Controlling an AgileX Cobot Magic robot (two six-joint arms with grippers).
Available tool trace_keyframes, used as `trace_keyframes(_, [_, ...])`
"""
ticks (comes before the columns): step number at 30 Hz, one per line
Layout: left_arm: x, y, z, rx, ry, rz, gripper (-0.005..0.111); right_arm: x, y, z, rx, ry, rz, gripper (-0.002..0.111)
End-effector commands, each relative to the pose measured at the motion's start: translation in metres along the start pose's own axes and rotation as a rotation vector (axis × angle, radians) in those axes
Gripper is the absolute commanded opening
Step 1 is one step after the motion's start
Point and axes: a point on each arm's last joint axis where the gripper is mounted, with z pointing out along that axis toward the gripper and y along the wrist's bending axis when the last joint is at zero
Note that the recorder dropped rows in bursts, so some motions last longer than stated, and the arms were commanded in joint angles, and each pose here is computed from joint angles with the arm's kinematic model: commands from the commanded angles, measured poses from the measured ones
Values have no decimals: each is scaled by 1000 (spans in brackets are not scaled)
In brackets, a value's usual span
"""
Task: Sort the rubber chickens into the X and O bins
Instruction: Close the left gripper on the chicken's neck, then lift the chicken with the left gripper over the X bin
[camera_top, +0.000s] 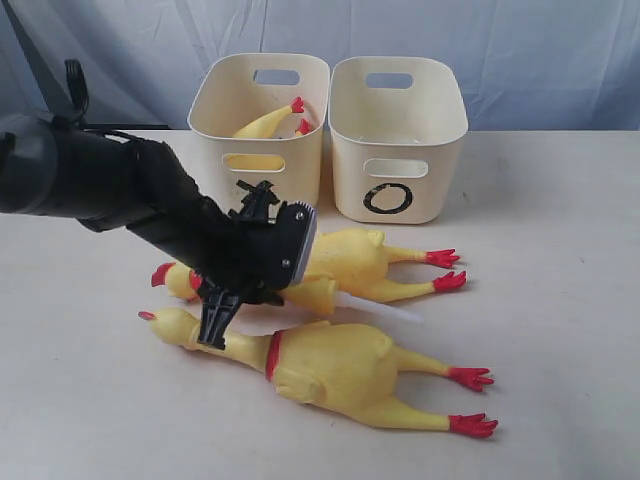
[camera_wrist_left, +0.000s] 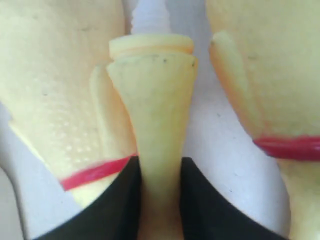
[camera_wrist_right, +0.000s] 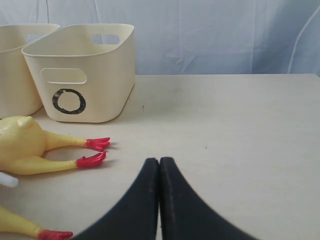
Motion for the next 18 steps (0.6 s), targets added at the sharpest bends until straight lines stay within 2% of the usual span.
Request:
trace_keyframes(1, [-10, 5, -17, -45, -39, -27, 0, 0, 0, 0, 4, -14, -3, 0])
trace_keyframes(5, [-17, 8, -32, -81, -72, -56, 0, 0, 0, 0, 4, -14, -3, 0])
trace_keyframes(11, [-26, 15, -57, -157, -112, -182, 0, 0, 0, 0, 4, -14, -3, 0])
trace_keyframes(14, [-25, 22, -67, -236, -110, -238, 0, 0, 0, 0, 4, -14, -3, 0])
trace_keyframes(18, [-23, 35, -78, -402, -100, -326, 0, 0, 0, 0, 4, -14, -3, 0])
